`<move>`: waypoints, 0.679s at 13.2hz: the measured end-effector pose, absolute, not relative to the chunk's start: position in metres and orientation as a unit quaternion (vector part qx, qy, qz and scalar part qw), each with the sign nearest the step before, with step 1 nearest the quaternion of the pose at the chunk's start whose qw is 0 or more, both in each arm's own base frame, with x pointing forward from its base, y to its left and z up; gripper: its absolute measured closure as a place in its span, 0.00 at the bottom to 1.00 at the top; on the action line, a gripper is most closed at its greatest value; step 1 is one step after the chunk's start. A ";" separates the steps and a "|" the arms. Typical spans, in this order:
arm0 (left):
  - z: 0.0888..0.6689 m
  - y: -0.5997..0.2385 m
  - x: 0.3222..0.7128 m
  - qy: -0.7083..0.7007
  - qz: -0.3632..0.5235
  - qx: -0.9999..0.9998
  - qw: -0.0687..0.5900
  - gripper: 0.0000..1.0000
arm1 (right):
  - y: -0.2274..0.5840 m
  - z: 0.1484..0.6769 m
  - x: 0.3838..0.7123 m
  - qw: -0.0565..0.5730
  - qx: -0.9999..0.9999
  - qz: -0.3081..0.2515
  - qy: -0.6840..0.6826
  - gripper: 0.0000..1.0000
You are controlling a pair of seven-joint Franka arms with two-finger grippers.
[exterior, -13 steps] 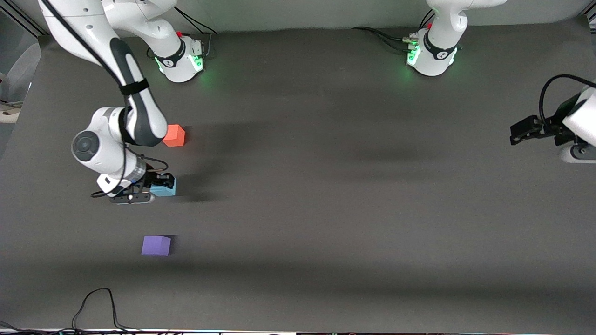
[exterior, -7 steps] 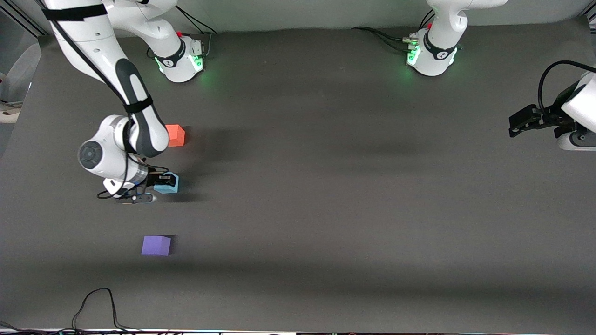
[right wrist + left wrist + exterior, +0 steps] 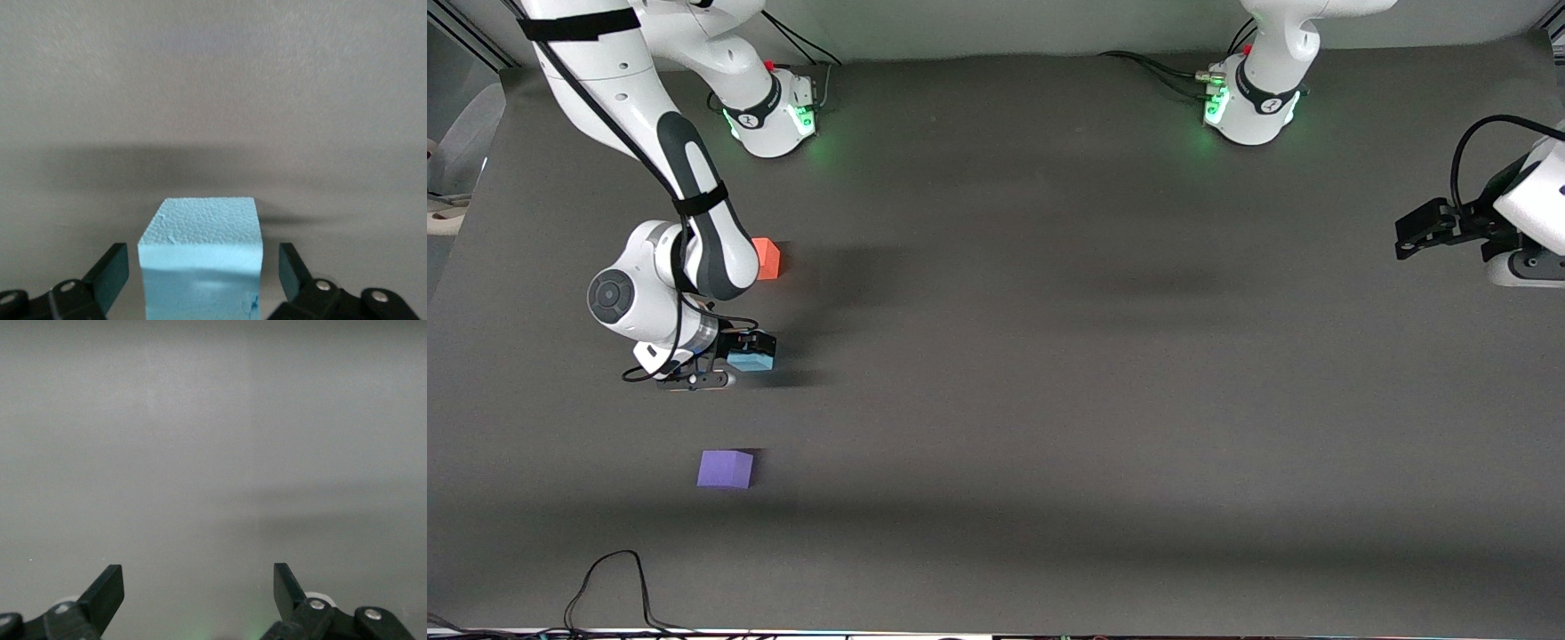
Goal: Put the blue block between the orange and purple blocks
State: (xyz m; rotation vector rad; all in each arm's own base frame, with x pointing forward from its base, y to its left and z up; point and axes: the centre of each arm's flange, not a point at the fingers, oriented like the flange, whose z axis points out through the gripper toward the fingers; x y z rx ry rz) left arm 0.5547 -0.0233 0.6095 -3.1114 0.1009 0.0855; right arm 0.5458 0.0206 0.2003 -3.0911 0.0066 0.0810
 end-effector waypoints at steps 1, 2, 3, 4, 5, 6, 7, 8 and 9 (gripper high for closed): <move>0.609 -0.024 0.555 0.033 0.028 -0.999 0.014 0.00 | 0.021 0.210 0.550 0.028 -0.999 0.017 0.002 0.00; 0.608 -0.025 0.555 0.034 0.029 -0.999 0.014 0.00 | 0.021 0.223 0.554 0.035 -0.999 0.010 0.003 0.00; 0.607 -0.026 0.556 0.035 0.030 -0.999 0.013 0.00 | 0.019 0.241 0.558 0.045 -0.999 0.008 0.005 0.00; 0.606 -0.027 0.556 0.035 0.031 -0.999 0.009 0.00 | 0.014 0.264 0.563 0.054 -0.999 0.002 0.005 0.00; 0.605 -0.028 0.557 0.035 0.032 -0.999 0.006 0.00 | 0.005 0.290 0.569 0.064 -0.998 -0.006 0.002 0.00; 0.604 -0.028 0.557 0.035 0.033 -0.999 0.004 0.00 | -0.004 0.325 0.575 0.076 -0.997 -0.013 -0.003 0.00; 0.603 -0.028 0.557 0.037 0.034 -0.999 0.003 0.00 | -0.008 0.351 0.579 0.086 -0.996 -0.016 -0.007 0.00; 0.603 -0.027 0.556 0.038 0.037 -0.999 0.003 0.00 | -0.011 0.377 0.583 0.095 -0.995 -0.014 -0.010 0.00; 0.603 -0.027 0.556 0.039 0.039 -0.998 0.003 0.00 | -0.015 0.406 0.588 0.102 -0.995 -0.011 -0.016 0.00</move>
